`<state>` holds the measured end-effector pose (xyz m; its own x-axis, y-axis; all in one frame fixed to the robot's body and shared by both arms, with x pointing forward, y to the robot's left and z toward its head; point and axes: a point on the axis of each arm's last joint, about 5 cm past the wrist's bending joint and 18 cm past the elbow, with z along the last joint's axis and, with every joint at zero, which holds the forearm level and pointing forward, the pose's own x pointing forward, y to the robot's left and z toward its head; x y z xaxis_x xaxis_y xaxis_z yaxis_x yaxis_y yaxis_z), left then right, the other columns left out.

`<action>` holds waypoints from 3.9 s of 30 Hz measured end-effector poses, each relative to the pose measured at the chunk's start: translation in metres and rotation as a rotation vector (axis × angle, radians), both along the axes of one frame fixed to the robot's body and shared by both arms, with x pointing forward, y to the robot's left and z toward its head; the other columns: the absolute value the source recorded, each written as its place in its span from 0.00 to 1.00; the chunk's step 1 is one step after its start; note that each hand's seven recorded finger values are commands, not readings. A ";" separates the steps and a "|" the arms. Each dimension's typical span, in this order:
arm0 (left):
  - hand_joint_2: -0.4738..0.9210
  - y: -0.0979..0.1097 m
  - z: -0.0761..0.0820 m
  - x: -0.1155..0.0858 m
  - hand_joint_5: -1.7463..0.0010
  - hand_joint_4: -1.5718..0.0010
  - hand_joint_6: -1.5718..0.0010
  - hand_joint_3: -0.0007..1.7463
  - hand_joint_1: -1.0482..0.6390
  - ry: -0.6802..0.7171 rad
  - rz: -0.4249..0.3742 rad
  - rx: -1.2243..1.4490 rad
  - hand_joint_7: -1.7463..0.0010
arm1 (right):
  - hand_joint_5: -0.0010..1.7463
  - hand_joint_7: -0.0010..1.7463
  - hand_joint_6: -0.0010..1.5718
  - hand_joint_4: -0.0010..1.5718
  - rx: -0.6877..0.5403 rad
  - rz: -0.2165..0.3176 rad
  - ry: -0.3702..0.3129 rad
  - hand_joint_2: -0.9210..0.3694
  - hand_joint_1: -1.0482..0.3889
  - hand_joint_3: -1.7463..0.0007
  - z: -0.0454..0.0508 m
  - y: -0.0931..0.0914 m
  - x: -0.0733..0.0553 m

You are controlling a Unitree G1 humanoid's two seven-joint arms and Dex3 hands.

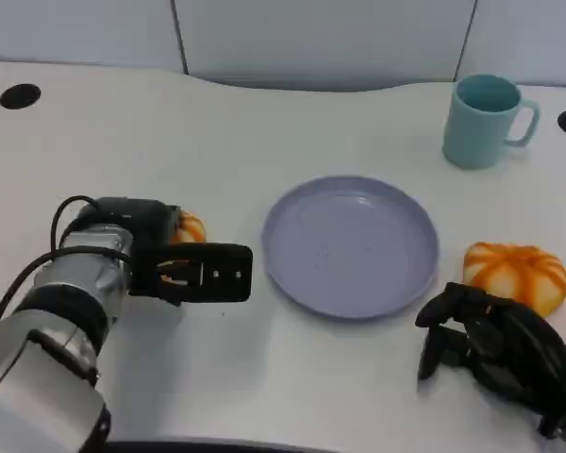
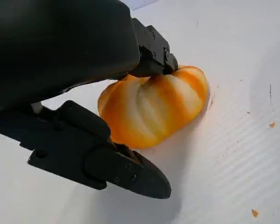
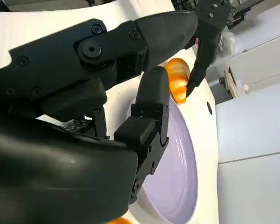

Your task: Grasp the bread from the table and place it into the plate.

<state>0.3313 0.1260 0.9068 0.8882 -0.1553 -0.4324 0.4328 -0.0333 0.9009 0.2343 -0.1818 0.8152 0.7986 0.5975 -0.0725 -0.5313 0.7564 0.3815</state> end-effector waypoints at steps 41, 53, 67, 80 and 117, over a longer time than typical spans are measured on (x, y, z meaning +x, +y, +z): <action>0.62 0.019 -0.004 -0.006 0.00 0.49 0.60 0.63 0.51 -0.335 0.066 -0.443 0.00 | 0.91 0.62 0.45 0.38 0.002 -0.004 0.018 0.00 0.37 0.92 0.0011 0.002 0.000; 0.71 0.000 0.022 0.006 0.00 0.43 0.55 0.46 0.53 -0.472 -0.083 -0.464 0.00 | 0.91 0.61 0.46 0.38 0.008 -0.004 0.016 0.00 0.37 0.93 0.0003 0.002 0.001; 0.73 -0.033 0.035 0.008 0.00 0.40 0.54 0.50 0.47 -0.491 -0.257 -0.466 0.00 | 0.93 0.61 0.46 0.37 0.006 0.002 0.035 0.00 0.38 0.94 0.0027 0.003 0.003; 0.72 -0.066 0.030 -0.001 0.00 0.39 0.54 0.54 0.46 -0.467 -0.407 -0.440 0.00 | 0.94 0.60 0.47 0.39 -0.006 0.009 0.024 0.00 0.37 0.95 0.0019 0.005 0.005; 1.00 -0.100 0.026 -0.010 0.80 1.00 0.99 0.01 0.15 -0.261 -0.519 -0.245 0.71 | 0.92 0.55 0.49 0.41 0.067 0.042 0.035 0.00 0.36 0.94 0.0002 0.012 0.004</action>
